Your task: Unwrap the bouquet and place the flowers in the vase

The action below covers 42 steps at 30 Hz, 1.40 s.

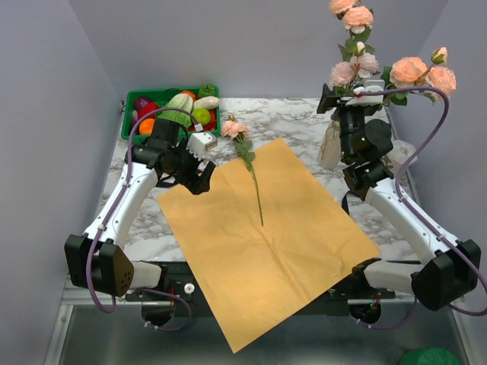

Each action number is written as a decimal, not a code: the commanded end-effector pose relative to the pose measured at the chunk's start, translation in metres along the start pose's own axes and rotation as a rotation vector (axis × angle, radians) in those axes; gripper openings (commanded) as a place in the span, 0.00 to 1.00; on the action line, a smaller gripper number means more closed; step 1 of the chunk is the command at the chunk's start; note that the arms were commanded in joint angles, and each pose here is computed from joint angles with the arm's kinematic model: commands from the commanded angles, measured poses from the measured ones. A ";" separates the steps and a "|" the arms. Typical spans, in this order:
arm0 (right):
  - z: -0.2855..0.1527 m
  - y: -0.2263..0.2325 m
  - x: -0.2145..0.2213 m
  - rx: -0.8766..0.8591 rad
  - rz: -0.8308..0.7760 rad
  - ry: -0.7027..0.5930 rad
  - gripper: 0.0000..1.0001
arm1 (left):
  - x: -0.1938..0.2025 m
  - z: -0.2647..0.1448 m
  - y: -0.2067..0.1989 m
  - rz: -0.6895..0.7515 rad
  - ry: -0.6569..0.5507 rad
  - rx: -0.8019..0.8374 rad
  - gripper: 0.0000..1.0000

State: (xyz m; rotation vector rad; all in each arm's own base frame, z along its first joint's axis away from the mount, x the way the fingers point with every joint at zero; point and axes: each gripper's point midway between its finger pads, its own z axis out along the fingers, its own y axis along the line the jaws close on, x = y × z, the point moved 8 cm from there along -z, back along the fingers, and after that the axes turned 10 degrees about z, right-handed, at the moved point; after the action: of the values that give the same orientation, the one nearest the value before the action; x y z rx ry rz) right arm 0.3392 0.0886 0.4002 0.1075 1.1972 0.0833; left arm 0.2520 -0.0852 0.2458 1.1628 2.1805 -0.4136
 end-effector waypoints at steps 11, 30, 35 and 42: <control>-0.057 0.147 0.127 -0.321 0.049 0.672 1.00 | -0.007 -0.010 -0.003 -0.011 -0.034 0.014 0.99; -0.080 0.186 0.276 -0.313 -0.018 1.221 0.84 | -0.015 -0.040 0.023 -0.114 -0.128 -0.111 0.99; -0.080 0.182 0.302 -0.270 -0.069 1.264 0.70 | -0.015 -0.043 0.024 -0.121 -0.124 -0.133 0.99; -0.075 0.178 0.327 -0.237 -0.108 1.320 0.63 | -0.016 -0.046 0.020 -0.112 -0.132 -0.107 0.99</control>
State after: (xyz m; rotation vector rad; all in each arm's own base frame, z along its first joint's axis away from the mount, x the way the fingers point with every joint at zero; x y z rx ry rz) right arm 0.3803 0.3117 0.1029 -0.2771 2.4411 0.2591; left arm 0.2628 -0.0576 0.2759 0.9308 2.1808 -0.3725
